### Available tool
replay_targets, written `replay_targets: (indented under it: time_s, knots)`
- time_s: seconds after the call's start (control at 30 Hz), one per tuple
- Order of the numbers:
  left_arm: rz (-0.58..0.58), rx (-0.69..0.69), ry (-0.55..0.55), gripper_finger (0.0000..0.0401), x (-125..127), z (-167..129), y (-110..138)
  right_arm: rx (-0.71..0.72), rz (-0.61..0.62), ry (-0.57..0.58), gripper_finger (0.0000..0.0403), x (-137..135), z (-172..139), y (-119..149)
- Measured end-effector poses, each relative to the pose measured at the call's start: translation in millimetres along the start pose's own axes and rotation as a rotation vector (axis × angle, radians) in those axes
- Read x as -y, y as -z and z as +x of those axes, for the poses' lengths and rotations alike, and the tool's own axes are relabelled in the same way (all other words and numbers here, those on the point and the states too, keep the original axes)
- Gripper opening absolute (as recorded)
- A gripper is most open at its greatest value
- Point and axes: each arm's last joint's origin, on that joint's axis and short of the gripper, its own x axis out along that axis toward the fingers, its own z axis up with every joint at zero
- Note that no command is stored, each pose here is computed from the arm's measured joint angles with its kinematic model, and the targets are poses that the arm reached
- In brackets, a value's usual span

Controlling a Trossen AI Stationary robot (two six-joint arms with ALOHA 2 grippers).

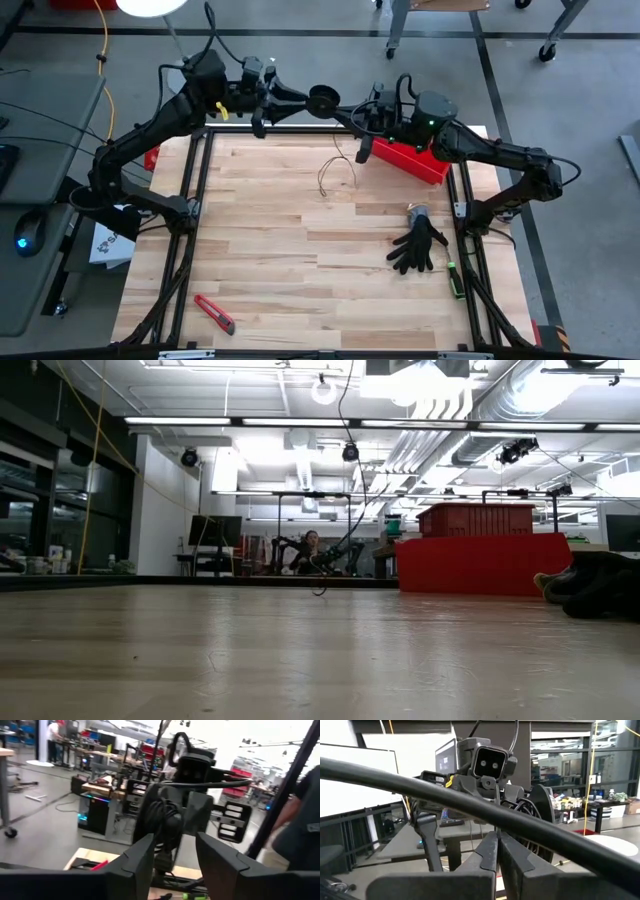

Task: Coil cords
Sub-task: Coil the black wire on the spool

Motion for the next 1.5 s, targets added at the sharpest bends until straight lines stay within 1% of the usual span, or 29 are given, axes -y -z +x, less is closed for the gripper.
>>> replay_targets:
  time_s: [0.13, 0.23, 0.37, 0.47, 0.57, 0.67, 0.77, 0.83, 0.87, 1.1, 1.27, 1.37, 1.5]
  knots:
    - [-0.011, -0.004, 0.026, 0.0157, 3, 1, 0, 0.003, 0.0, -0.029, 0.0, -1, 0, 0]
    - [-0.035, -0.014, 0.051, 0.0162, 4, 3, 2, -0.003, 0.006, -0.036, 0.0, -1, 0, 0]
    - [-0.04, -0.029, 0.09, 0.0161, 8, 7, 4, -0.003, 0.026, -0.059, 0.0, -2, 0, 0]
    - [-0.023, -0.033, 0.108, 0.0154, 12, 9, 6, -0.006, 0.028, -0.06, 0.0, -2, 0, 0]
    - [0.005, -0.034, 0.11, 0.0137, 12, 10, 6, -0.007, 0.029, -0.062, 0.0, -2, 0, 1]
    - [0.017, -0.033, 0.108, 0.0106, 12, 10, 6, -0.009, 0.03, -0.061, 0.0, -2, 0, 1]
    - [0.026, -0.035, 0.103, 0.0061, 11, 11, 7, -0.01, 0.03, -0.062, 0.0, -2, 0, 1]
    - [0.034, -0.039, 0.102, 0.0024, 11, 11, 8, -0.01, 0.03, -0.066, 0.0, -2, 0, 1]
    - [0.036, -0.043, 0.1, 0.0013, 11, 11, 8, -0.01, 0.03, -0.066, 0.0, -2, 0, 1]
    - [0.028, -0.049, 0.09, 0.0003, 10, 11, 9, -0.009, 0.031, -0.069, 0.0, -2, 0, 1]
    - [-0.012, -0.045, 0.064, 0.0002, 3, 8, 7, -0.006, 0.035, -0.063, 0.0001, -2, 0, 1]
    - [-0.034, -0.046, 0.051, 0.0001, 0, 6, 7, -0.009, 0.026, -0.039, 0.0019, -1, 1, 1]
    - [-0.043, -0.044, 0.048, 0.0001, 0, 6, 6, 0.0, 0.024, -0.018, 0.0074, 0, 0, -1]
